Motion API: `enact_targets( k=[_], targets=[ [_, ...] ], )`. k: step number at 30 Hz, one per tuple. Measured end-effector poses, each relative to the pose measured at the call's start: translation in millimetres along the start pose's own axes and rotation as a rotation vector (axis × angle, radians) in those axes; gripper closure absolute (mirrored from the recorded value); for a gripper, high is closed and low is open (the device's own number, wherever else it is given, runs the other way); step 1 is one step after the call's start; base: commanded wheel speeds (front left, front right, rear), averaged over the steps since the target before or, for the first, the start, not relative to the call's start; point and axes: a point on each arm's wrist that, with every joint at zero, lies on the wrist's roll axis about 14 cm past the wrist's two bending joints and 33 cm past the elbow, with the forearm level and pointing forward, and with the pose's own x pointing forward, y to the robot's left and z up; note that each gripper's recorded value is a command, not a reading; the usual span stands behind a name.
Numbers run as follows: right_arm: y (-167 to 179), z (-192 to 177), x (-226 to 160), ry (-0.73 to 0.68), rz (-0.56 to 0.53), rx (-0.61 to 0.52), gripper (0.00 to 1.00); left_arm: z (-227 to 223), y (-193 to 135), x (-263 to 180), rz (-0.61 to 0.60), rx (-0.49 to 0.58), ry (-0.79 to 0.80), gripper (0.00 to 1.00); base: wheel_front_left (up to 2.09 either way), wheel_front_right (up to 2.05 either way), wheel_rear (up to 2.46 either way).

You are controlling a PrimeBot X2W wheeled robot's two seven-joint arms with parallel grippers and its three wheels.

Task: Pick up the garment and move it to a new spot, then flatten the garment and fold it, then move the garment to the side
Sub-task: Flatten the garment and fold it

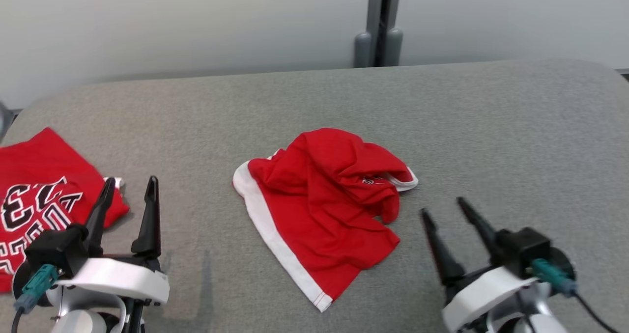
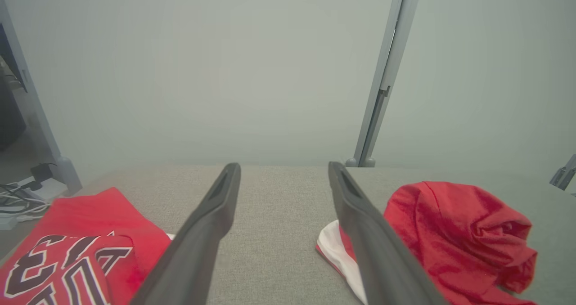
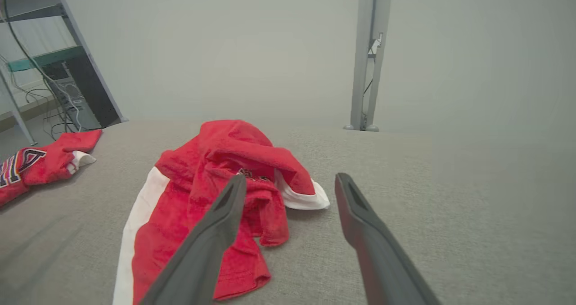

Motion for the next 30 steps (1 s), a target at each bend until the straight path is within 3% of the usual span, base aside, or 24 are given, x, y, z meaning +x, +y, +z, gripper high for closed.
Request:
enact_targets(
  k=[5,10,19,20,22,30],
  targets=[
    [70,-38,9,0.133,0.217,0.011,0.00,9,11,3,0.043,-0.022,-0.042,0.00,0.00,0.00,0.00],
    [109,-74,4,0.256,0.353,0.013,0.00,18,19,5,0.074,-0.039,-0.084,0.00,0.00,0.00,0.00],
    [140,-144,-5,0.492,0.525,-0.070,0.00,15,41,1,0.136,-0.029,-0.090,0.00,0.00,0.00,0.00],
    [140,-147,-2,0.496,0.528,-0.072,0.09,13,43,1,0.143,-0.027,-0.087,0.00,0.00,0.00,0.00],
    [139,-154,-1,0.518,0.528,-0.080,1.00,11,45,1,0.148,-0.026,-0.085,0.00,0.00,0.00,0.00],
    [119,-150,10,0.495,0.457,-0.063,1.00,4,40,10,0.129,-0.024,-0.072,0.00,0.00,0.00,0.00]
  ],
)
